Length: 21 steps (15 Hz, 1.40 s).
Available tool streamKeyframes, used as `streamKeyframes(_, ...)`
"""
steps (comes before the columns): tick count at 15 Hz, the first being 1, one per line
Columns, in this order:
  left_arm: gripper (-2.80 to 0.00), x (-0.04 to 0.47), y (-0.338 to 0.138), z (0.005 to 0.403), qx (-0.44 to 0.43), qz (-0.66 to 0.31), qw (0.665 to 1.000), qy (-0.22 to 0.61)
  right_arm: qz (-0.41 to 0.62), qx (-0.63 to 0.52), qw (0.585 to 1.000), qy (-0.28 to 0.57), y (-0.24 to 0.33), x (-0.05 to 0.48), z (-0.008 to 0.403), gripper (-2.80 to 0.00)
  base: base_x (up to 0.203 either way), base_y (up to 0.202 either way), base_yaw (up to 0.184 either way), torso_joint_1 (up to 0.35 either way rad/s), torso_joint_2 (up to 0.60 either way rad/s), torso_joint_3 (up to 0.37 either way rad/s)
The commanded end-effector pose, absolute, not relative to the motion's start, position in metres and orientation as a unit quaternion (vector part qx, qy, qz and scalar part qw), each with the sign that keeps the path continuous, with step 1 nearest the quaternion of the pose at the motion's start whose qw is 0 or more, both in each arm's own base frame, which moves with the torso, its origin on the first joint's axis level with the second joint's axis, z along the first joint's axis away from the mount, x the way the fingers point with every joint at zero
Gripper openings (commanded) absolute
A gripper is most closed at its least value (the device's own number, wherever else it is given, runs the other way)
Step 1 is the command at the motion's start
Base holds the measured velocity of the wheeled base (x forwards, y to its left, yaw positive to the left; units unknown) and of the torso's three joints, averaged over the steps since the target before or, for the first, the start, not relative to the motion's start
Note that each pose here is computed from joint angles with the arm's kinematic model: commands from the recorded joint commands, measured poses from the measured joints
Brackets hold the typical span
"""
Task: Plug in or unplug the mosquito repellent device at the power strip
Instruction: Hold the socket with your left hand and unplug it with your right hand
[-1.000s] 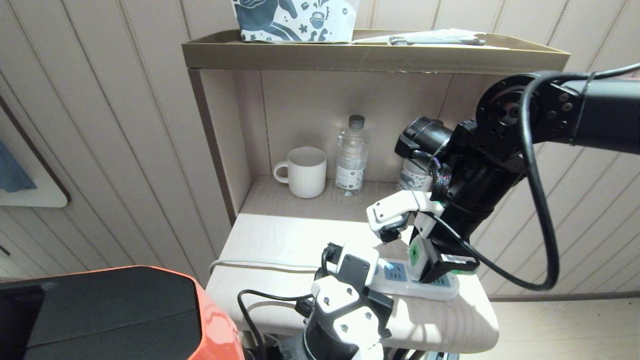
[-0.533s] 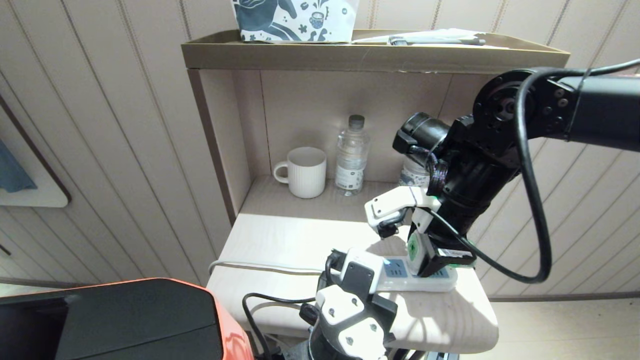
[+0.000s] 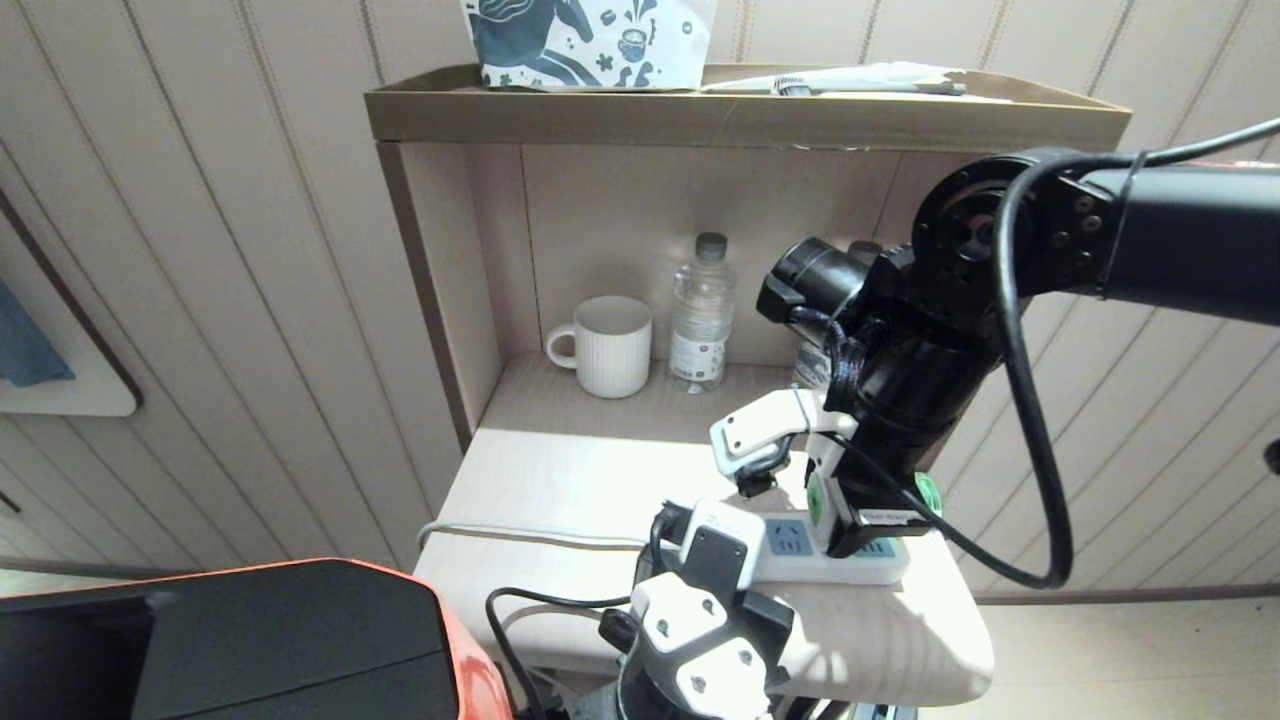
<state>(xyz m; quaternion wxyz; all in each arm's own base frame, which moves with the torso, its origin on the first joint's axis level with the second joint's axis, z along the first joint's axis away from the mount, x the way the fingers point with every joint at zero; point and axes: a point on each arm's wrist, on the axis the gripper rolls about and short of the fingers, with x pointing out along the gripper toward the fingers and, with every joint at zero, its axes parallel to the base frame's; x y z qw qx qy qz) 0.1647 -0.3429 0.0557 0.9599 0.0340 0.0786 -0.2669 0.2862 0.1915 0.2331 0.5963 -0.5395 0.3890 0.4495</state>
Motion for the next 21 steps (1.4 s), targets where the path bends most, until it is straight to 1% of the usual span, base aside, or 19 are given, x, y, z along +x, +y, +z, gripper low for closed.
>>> streamKeyframes(1,-2.80,0.165,-0.342,0.052,0.035,-0.264,0.961,0.079,0.448,-0.541,0.602,0.381,0.191,0.287,0.236,-2.80,0.000,0.000,0.000,0.000,0.00,0.000)
streamKeyframes(2,-2.80,0.164,-0.342,0.052,0.035,-0.264,0.961,0.079,0.446,-0.540,0.605,0.378,0.189,0.286,0.238,-2.80,0.000,0.000,0.000,0.000,0.00,0.000)
streamKeyframes(5,-2.80,0.165,-0.342,0.051,0.034,-0.264,0.961,0.079,0.433,-0.541,0.633,0.345,0.181,0.277,0.260,-2.80,0.000,0.000,0.000,0.000,0.00,0.000)
streamKeyframes(9,-2.80,0.165,-0.342,0.050,0.034,-0.264,0.961,0.080,0.432,-0.540,0.636,0.343,0.177,0.273,0.264,-2.80,0.000,0.000,0.000,0.000,0.00,0.000)
streamKeyframes(11,-2.80,0.164,-0.342,0.051,0.031,-0.264,0.961,0.078,0.434,-0.541,0.629,0.350,0.178,0.273,0.260,-2.80,0.000,0.000,0.000,0.000,0.00,0.000)
streamKeyframes(14,-2.80,0.165,-0.343,0.050,0.029,-0.263,0.961,0.077,0.442,-0.540,0.620,0.358,0.181,0.274,0.252,-2.80,0.000,0.000,0.000,0.000,0.00,0.000)
streamKeyframes(16,-2.80,0.165,-0.343,0.053,0.026,-0.258,0.963,0.073,0.452,-0.539,0.598,0.383,0.188,0.280,0.232,-2.80,0.000,0.000,0.000,0.000,0.00,0.000)
streamKeyframes(17,-2.80,0.165,-0.342,0.054,0.025,-0.254,0.964,0.072,0.452,-0.539,0.598,0.384,0.189,0.282,0.230,-2.80,0.000,0.000,0.000,0.000,0.00,0.000)
streamKeyframes(18,-2.80,0.165,-0.342,0.053,0.026,-0.253,0.964,0.074,0.452,-0.539,0.600,0.381,0.189,0.282,0.231,-2.80,0.000,0.000,0.000,0.000,0.00,0.000)
streamKeyframes(20,-2.80,0.165,-0.342,0.052,0.026,-0.254,0.964,0.074,0.442,-0.541,0.624,0.350,0.189,0.280,0.250,-2.80,0.000,0.000,0.000,0.000,0.00,0.000)
streamKeyframes(21,-2.80,0.165,-0.342,0.052,0.026,-0.254,0.964,0.074,0.440,-0.542,0.629,0.343,0.189,0.279,0.254,-2.80,0.000,0.000,0.000,0.000,0.00,0.000)
